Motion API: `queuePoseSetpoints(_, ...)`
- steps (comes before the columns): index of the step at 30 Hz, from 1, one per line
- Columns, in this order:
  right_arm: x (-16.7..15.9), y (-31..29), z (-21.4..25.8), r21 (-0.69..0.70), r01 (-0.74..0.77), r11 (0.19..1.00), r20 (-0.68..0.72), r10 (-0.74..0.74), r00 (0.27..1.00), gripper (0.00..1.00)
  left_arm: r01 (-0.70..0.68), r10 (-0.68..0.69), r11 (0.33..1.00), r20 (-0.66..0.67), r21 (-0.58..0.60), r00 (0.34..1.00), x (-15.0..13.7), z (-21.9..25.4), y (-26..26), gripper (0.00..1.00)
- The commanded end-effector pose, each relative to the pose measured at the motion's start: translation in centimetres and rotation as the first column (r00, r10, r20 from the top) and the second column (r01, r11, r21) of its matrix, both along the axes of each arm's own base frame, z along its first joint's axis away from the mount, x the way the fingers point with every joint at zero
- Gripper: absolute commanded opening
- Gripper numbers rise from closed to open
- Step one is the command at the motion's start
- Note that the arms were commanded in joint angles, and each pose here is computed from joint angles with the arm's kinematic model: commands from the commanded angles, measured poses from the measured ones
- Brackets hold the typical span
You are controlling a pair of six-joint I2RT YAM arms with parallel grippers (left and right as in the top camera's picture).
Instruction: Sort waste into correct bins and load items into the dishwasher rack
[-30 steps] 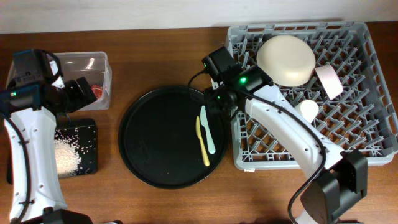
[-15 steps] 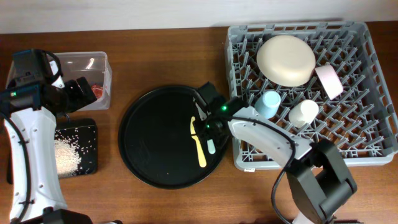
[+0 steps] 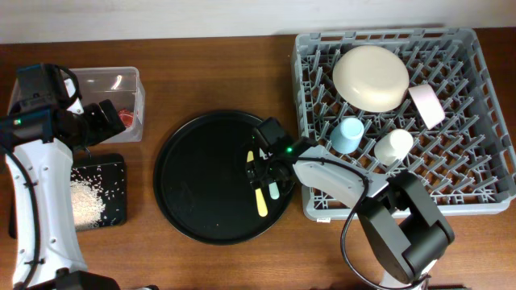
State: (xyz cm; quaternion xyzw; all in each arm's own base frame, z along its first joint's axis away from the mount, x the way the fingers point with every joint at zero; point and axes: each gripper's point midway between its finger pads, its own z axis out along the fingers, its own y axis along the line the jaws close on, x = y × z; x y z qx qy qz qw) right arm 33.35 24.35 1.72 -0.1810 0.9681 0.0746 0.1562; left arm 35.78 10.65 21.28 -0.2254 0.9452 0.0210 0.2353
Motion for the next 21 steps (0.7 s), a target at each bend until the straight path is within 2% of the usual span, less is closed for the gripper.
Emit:
queuePoseSetpoints(1, 0.3, -0.6, -0.4, -0.016, 0.002, 1.0, 0.005, -0.002, 1.0, 0.75, -0.008, 0.007, 1.0, 0.027, 0.013, 1.0, 0.0, 1.0, 0.2, 0.99)
queuePoseSetpoints(2, 0.4, -0.5, -0.3, -0.016, -0.004, 1.0, 0.009, 0.004, 1.0, 0.67, -0.008, 0.007, 1.0, 0.027, 0.013, 1.0, 0.0, 1.0, 0.2, 0.99)
queuePoseSetpoints(4, 0.4, -0.5, -0.3, -0.015, -0.004, 1.0, 0.011, 0.004, 1.0, 0.63, -0.008, 0.007, 1.0, 0.027, 0.013, 1.0, 0.0, 1.0, 0.2, 0.99)
queuePoseSetpoints(9, 0.9, -0.1, -0.4, -0.002, -0.006, 1.0, 0.031, 0.006, 1.0, 0.58, -0.008, 0.007, 1.0, 0.027, 0.013, 1.0, 0.0, 1.0, 0.2, 0.99)
queuePoseSetpoints(12, 0.6, -0.4, -2.1, -0.03, -0.005, 1.0, -0.003, 0.005, 1.0, 0.56, -0.008, 0.007, 1.0, 0.027, 0.013, 1.0, 0.0, 1.0, 0.2, 0.99)
queuePoseSetpoints(14, 0.4, -0.6, -2.8, -0.041, -0.005, 0.999, -0.019, 0.005, 1.0, 0.48, -0.008, 0.007, 1.0, 0.027, 0.013, 1.0, 0.0, 1.0, 0.2, 0.99)
queuePoseSetpoints(17, 0.4, -0.6, -2.9, -0.042, -0.006, 0.999, -0.02, 0.005, 1.0, 0.26, -0.008, 0.007, 1.0, 0.027, 0.013, 1.0, 0.0, 1.0, 0.2, 0.99)
queuePoseSetpoints(21, 0.4, -0.5, -2.5, -0.037, -0.005, 0.999, -0.014, 0.005, 1.0, 0.24, -0.008, 0.007, 1.0, 0.027, 0.013, 1.0, 0.0, 1.0, 0.2, 0.99)
